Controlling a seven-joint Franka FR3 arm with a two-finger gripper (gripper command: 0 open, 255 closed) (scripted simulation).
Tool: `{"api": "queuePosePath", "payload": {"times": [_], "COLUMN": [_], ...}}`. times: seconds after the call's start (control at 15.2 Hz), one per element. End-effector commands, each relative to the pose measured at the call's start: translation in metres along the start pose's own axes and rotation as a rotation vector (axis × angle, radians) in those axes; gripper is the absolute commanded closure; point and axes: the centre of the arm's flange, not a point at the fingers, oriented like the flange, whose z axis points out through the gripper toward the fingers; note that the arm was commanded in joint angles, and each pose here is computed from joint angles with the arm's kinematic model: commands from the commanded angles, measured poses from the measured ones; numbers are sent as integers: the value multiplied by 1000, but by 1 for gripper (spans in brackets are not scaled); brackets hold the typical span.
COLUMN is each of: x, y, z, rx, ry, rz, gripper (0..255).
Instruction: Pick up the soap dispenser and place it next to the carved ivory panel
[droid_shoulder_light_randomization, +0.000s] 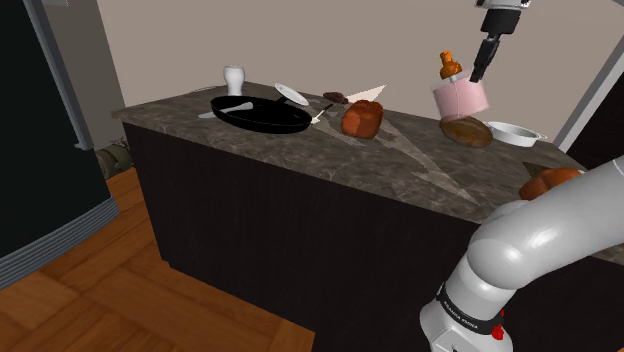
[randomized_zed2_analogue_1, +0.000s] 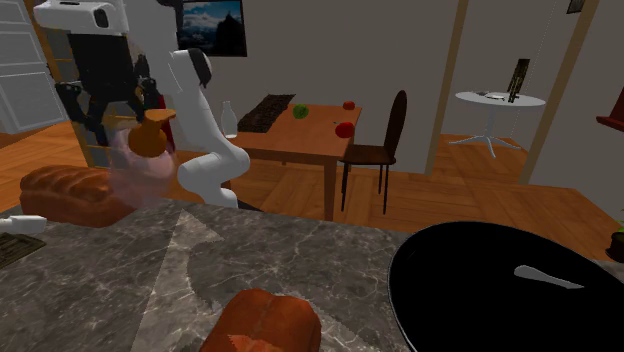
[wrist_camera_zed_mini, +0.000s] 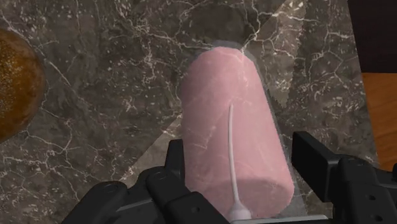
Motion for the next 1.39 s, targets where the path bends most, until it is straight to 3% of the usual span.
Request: {"api": "queuePosePath", "payload": {"times": [0.0, 1.06, 1.32], "x": [-24, -208, -215], "y": [8, 82, 84], "z": [-8, -81, -68], "rx": [0, 0, 0], "ry": [0, 0, 0], "rz": [-1, -1, -1], "gripper": [255, 255, 255]}}
